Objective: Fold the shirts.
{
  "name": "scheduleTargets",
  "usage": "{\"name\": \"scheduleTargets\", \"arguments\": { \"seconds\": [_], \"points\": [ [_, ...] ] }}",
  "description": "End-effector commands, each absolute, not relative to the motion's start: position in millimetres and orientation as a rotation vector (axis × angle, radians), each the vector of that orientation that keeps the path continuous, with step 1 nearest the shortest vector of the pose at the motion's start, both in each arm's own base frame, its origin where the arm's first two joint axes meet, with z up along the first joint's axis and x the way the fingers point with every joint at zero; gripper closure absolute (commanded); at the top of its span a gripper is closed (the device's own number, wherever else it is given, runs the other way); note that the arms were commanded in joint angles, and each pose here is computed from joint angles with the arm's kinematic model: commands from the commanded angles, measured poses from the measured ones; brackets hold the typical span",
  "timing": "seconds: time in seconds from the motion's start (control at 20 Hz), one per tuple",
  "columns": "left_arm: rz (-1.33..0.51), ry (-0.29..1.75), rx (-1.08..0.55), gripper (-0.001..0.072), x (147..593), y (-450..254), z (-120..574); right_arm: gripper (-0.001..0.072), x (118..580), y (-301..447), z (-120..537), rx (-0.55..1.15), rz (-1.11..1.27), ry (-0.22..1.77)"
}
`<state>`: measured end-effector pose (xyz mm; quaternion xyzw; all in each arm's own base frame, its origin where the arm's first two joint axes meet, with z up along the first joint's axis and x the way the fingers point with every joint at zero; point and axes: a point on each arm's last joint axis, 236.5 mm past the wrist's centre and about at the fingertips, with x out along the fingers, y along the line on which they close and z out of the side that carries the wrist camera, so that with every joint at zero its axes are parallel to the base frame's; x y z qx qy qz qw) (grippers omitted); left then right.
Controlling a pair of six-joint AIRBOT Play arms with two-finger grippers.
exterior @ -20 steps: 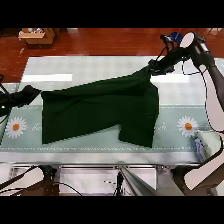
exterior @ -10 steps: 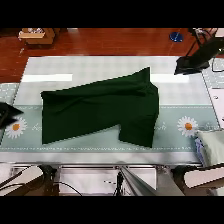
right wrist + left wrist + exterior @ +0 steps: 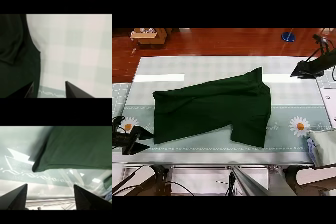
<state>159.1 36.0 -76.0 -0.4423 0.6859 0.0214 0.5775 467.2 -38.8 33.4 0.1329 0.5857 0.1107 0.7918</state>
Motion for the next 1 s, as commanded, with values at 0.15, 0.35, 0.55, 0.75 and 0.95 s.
{"name": "scheduleTargets", "arguments": {
  "seconds": [0.15, 0.35, 0.55, 0.75, 0.95],
  "points": [
    [0.136, 1.555, -0.975, 0.0, 176, 40, -96, 0.0256, 483, -42, 45, 0.316, 0.305, 1.145],
    [0.151, 1.551, -0.914, 0.0, 190, 34, -103, 0.0256, 488, -42, 47, 0.289, 0.325, 1.117],
    [0.154, 1.559, -0.869, 0.001, 201, 23, -108, 0.0257, 487, -43, 47, 0.274, 0.333, 1.116],
    [0.113, 1.571, -0.861, 0.0667, 208, 5, -108, 0.0257, 481, -41, 46, 0.276, 0.347, 1.139],
    [0.076, 1.566, -0.857, 0.0683, 212, -4, -106, 0.0257, 451, -48, 23, 0.334, 0.365, 1.24]
  ]
}}
